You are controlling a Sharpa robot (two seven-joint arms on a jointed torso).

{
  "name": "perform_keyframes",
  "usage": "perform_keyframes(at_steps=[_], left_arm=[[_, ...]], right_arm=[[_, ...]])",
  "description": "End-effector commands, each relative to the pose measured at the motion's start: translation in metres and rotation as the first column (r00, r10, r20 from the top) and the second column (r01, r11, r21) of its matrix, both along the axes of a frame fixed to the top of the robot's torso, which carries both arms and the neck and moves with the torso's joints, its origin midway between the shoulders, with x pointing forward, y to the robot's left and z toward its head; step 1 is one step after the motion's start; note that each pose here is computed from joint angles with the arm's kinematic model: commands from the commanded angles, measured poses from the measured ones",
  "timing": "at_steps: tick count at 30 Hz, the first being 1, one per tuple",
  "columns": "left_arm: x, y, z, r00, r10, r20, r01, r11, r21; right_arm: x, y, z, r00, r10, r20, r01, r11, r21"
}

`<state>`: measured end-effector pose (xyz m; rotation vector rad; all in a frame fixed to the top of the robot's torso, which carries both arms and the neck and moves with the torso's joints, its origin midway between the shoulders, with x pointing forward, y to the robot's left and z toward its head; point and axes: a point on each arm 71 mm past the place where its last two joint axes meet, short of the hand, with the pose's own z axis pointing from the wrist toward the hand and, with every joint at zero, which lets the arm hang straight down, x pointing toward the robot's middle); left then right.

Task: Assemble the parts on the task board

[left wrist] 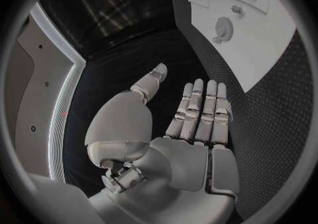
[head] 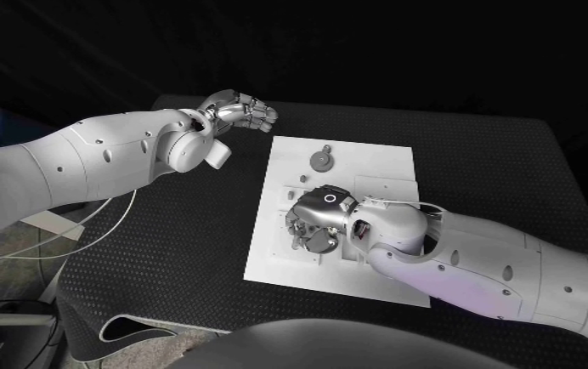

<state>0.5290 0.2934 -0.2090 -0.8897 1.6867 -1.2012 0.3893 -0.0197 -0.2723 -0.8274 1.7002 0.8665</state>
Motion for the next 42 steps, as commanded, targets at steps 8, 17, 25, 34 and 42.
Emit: perform_keyframes(at_steps=[8, 17, 25, 34, 42], left_arm=[[-0.0001, -0.002, 0.0012, 1.0, -0.018, 0.004, 0.018, 1.0, -0.007], [-0.0003, -0.002, 0.0012, 1.0, -0.018, 0.004, 0.018, 1.0, -0.007], [-0.0005, -0.001, 0.0012, 1.0, -0.018, 0.003, 0.018, 1.0, -0.007], [-0.0007, -0.001, 0.0014, 1.0, -0.017, 0.003, 0.017, 1.0, -0.007], [-0.0009, 0.0, 0.0014, 1.0, -0.015, 0.003, 0.015, 1.0, -0.006]], right_arm=[[-0.003, 0.003, -0.007, 1.0, 0.016, -0.004, -0.016, 0.999, -0.039], [-0.006, 0.004, -0.013, 1.0, 0.014, -0.008, -0.014, 0.999, -0.044], [-0.008, 0.005, -0.015, 1.0, 0.021, -0.015, -0.022, 0.998, -0.066], [-0.009, 0.006, -0.019, 0.999, 0.027, -0.019, -0.028, 0.997, -0.07], [-0.009, 0.005, -0.019, 0.999, 0.021, -0.042, -0.023, 0.999, -0.044]])
